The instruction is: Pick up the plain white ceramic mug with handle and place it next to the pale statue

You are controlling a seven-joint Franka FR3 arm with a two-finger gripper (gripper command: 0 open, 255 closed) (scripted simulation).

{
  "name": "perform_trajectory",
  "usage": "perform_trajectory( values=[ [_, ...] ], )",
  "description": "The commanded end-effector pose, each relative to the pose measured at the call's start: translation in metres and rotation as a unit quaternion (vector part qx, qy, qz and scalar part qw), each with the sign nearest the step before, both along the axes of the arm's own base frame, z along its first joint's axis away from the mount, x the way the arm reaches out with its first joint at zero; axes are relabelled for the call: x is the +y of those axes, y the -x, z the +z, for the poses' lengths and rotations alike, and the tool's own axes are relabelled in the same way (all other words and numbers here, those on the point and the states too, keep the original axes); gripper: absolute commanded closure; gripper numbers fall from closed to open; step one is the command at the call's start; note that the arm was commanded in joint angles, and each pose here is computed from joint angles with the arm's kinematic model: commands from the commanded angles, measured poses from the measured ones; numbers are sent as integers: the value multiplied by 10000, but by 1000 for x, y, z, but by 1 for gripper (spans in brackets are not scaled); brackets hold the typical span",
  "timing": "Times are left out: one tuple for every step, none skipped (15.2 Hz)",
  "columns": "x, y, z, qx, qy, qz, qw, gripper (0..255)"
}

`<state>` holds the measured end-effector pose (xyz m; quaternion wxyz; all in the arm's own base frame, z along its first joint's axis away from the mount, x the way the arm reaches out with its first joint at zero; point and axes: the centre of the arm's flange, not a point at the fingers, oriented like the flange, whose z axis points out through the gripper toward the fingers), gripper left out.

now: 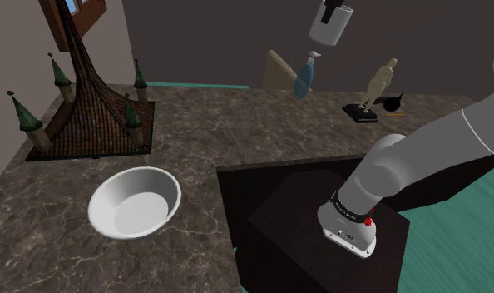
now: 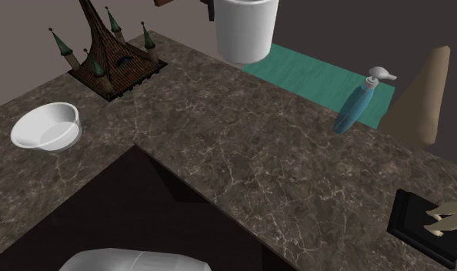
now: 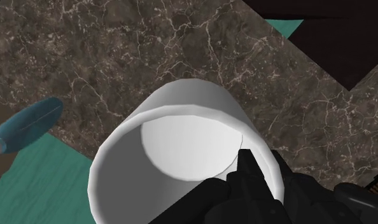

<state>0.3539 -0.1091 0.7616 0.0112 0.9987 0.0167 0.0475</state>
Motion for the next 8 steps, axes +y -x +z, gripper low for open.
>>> perform_trajectory(
  values=[
    [-19, 17, -1, 0, -1, 6, 10000, 255],
    [-29, 26, -1, 0, -1, 6, 10000, 255],
    [-39, 35, -1, 0, -1, 6, 10000, 255],
    [-48, 44, -1, 0, -1, 6, 10000, 255],
    [-58, 53, -1, 0, -1, 6, 10000, 255],
    [-68, 61, -1, 0, -1, 6, 10000, 255],
    [-78, 70, -1, 0, -1, 6, 10000, 255],
    [-88, 79, -1, 0, -1, 6, 10000, 255]
  ],
)
